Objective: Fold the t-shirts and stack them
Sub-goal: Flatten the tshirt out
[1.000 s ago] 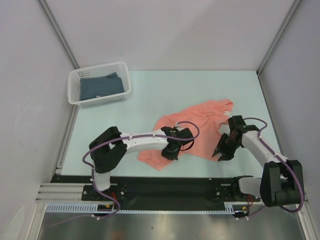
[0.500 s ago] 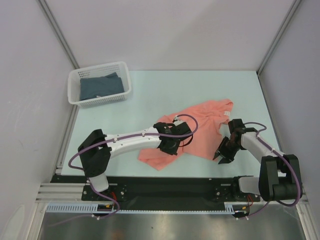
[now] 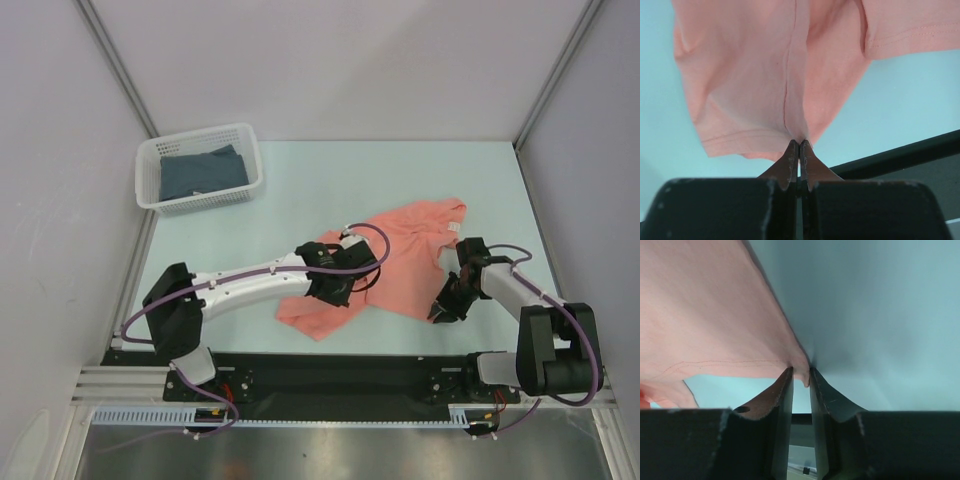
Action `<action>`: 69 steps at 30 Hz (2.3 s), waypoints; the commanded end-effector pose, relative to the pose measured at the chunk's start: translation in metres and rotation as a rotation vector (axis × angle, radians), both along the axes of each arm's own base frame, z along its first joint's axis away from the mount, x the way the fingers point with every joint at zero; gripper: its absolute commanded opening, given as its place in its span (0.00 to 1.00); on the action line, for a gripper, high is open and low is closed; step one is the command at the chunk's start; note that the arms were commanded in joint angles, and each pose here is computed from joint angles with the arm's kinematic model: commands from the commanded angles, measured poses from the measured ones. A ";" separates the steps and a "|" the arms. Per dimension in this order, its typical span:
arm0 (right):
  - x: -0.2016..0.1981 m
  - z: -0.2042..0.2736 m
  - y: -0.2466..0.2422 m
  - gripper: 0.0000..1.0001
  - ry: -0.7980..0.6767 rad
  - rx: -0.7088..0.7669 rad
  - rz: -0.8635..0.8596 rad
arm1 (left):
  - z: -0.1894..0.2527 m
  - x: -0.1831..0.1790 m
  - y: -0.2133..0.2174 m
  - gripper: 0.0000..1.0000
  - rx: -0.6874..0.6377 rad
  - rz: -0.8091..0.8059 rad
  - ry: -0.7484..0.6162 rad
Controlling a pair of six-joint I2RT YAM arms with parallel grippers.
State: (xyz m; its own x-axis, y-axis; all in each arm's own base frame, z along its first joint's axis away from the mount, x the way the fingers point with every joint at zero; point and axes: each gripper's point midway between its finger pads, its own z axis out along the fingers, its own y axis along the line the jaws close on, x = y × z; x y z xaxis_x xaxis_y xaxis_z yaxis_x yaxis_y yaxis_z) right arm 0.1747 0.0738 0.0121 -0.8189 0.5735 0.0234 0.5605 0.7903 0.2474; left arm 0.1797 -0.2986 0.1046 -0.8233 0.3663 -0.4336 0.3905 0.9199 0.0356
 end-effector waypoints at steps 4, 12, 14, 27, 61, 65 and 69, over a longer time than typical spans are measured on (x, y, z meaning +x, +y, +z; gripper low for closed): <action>0.004 -0.010 -0.006 0.00 -0.040 -0.042 -0.042 | 0.026 0.008 0.006 0.00 -0.012 0.002 -0.079; 0.153 0.155 -0.035 0.00 -0.555 -0.186 -0.055 | 0.117 0.080 0.060 0.00 0.082 0.056 -0.417; 0.181 0.199 -0.053 0.00 -0.638 -0.261 -0.078 | 0.164 0.110 0.080 0.00 0.075 0.080 -0.602; 0.208 0.518 -0.103 0.00 -1.433 -0.310 -0.152 | 0.417 0.133 0.185 0.00 0.091 0.158 -1.401; 0.122 0.601 -0.081 0.00 -1.861 -0.365 -0.019 | 0.405 0.078 0.180 0.00 -0.122 -0.132 -1.429; 0.204 0.521 -0.094 0.00 -1.687 -0.356 0.020 | 0.311 0.148 0.169 0.00 0.044 -0.091 -1.279; 0.276 0.430 -0.098 0.00 -1.559 -0.328 0.044 | 0.222 0.212 0.176 0.00 0.121 -0.031 -1.145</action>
State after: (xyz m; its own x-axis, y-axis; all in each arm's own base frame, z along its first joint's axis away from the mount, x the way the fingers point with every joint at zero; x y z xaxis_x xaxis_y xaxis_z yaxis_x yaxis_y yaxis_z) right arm 0.4247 -0.0266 0.4450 -0.0032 0.4111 -0.9116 -0.0454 0.9106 0.4109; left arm 0.3596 -0.1458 0.3376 0.0548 0.5157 -0.8550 0.2147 0.8302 0.5145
